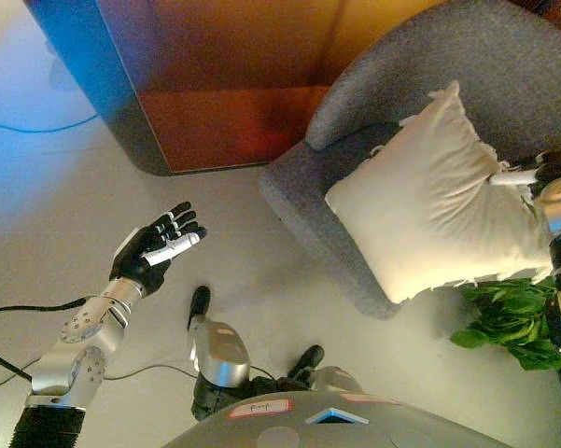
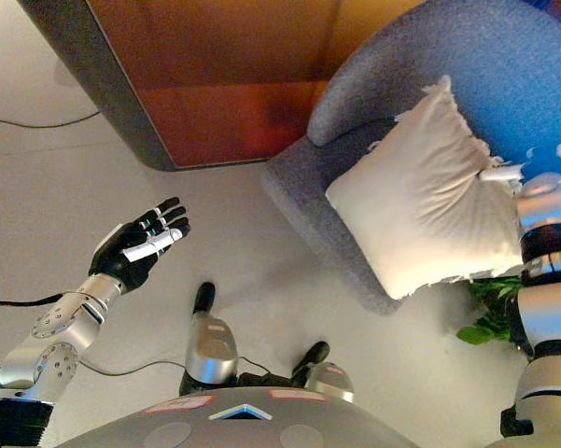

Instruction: Pick up the pillow and put it on the sofa.

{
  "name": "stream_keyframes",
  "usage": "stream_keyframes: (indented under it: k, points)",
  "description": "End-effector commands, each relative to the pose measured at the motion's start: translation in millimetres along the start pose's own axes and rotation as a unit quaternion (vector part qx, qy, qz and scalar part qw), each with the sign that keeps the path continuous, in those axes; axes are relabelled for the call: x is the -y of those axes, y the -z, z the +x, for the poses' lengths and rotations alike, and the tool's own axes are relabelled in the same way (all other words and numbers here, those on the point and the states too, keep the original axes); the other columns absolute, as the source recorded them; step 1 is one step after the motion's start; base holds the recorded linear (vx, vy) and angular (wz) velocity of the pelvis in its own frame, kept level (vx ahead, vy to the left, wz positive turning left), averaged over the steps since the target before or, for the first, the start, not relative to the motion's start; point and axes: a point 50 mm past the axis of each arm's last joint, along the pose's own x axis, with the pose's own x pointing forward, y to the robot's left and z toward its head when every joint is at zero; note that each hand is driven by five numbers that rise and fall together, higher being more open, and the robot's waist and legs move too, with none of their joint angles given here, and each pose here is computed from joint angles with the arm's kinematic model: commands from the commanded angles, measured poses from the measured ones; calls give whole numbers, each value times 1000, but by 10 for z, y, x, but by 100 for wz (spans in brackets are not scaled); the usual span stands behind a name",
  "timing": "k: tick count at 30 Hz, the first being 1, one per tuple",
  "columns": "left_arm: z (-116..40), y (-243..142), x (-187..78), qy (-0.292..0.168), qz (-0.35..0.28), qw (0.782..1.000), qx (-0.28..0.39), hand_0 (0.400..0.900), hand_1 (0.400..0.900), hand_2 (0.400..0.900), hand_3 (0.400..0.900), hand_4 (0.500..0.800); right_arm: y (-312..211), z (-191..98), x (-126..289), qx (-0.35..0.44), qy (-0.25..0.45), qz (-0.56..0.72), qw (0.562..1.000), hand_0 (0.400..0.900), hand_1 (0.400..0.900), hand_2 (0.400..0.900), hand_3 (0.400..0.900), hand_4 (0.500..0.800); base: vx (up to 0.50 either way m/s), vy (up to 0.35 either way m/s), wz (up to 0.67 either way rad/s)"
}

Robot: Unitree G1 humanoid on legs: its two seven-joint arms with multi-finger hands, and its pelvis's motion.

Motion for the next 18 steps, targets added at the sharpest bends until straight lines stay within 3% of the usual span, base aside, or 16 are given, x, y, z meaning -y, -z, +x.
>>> stream_keyframes:
  k: [1,5,10,18]
  points:
    - [114,-469,349,94,31,990,103,900,900,900,900,800,-838,-180,1017,167,196,38,966,900,900,900,900,800,-8,80,-7]
    - [93,-417,346,91,21,990,103,900,900,900,900,800,-948,-301,875,238,171,111,950,900,900,900,900,800,-11,92,-17]
    - [95,-361,362,78,3,989,123,900,900,900,900,800,-1060,-668,466,356,78,181,914,900,900,900,900,800,-49,157,-40]
    - [219,-340,445,61,-13,985,163,900,900,900,900,800,-552,-1240,27,444,-47,251,859,900,900,900,900,800,-119,109,-31]
